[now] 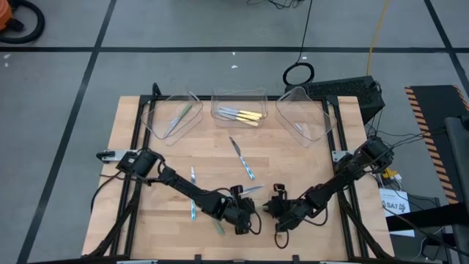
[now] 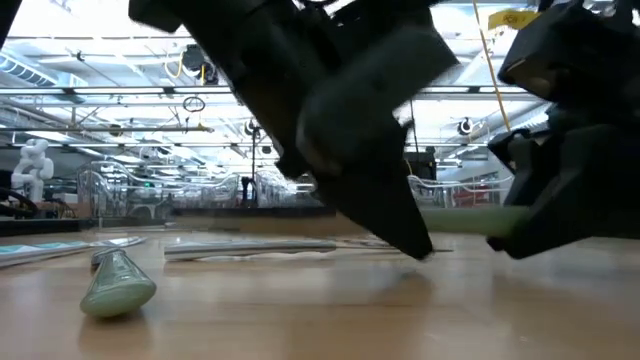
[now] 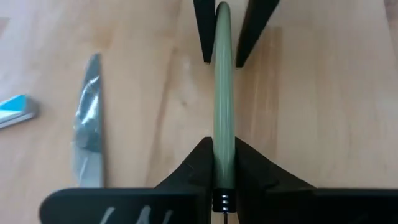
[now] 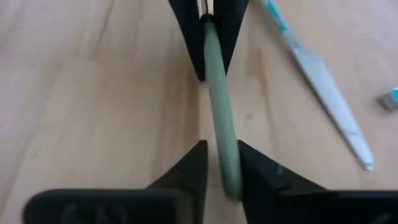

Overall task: Sort silverware by color (type)
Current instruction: Put the right green table knife into the left transparent bin

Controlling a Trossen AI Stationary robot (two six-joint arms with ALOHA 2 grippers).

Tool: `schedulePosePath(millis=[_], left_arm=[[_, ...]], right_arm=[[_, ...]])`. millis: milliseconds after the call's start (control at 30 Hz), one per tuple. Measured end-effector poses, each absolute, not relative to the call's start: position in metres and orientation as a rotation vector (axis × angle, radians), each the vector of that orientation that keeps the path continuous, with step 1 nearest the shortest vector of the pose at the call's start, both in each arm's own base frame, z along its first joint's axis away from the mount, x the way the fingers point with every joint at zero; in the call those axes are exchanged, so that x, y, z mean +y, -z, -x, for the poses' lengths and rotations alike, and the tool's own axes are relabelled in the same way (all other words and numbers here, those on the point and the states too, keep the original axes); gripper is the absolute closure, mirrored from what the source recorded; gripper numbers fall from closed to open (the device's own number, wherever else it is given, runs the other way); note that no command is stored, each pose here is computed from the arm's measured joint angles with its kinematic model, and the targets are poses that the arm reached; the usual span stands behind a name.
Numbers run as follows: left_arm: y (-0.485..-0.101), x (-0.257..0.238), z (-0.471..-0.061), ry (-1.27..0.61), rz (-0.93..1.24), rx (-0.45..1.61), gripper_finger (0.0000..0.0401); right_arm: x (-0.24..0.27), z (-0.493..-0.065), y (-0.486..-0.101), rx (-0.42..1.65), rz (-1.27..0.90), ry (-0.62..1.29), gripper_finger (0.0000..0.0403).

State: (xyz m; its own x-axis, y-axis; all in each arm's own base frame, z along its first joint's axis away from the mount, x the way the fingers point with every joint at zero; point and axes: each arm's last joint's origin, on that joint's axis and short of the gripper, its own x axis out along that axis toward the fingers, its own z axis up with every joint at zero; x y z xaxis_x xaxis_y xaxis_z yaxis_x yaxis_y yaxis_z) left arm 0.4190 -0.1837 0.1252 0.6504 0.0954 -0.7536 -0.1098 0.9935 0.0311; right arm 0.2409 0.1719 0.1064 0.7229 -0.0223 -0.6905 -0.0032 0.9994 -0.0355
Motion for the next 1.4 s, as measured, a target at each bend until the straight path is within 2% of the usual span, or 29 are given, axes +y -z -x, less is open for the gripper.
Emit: schedulePosePath(millis=[200,333,600,833,1167,1400], left_arm=[[-0.163,-0.176,-0.403,-0.153,-0.011,0.890,0.0361],[-0.191,-0.168,-0.391,-0.194,-0.080,0.898,0.0359],[-0.261,-0.142,-0.356,-0.278,-0.153,0.864,0.0357],[-0.306,-0.121,-0.323,-0.384,-0.187,0.816,0.0356],[-0.320,-0.076,-0.284,-0.540,-0.221,0.885,0.0355],[-0.308,-0.019,-0.235,-0.705,-0.090,0.853,0.0355]], right_arm=[[0.168,-0.236,-0.116,0.763,0.125,0.025,0.0261],[0.165,-0.233,-0.118,0.791,0.176,0.018,0.0238],[0.156,-0.227,-0.114,0.891,0.323,0.019,0.0236],[0.150,-0.228,-0.116,0.902,0.437,0.006,0.0240],[0.140,-0.228,-0.123,0.915,0.466,0.024,0.0241],[0.134,-0.233,-0.124,0.918,0.494,0.028,0.0241]])
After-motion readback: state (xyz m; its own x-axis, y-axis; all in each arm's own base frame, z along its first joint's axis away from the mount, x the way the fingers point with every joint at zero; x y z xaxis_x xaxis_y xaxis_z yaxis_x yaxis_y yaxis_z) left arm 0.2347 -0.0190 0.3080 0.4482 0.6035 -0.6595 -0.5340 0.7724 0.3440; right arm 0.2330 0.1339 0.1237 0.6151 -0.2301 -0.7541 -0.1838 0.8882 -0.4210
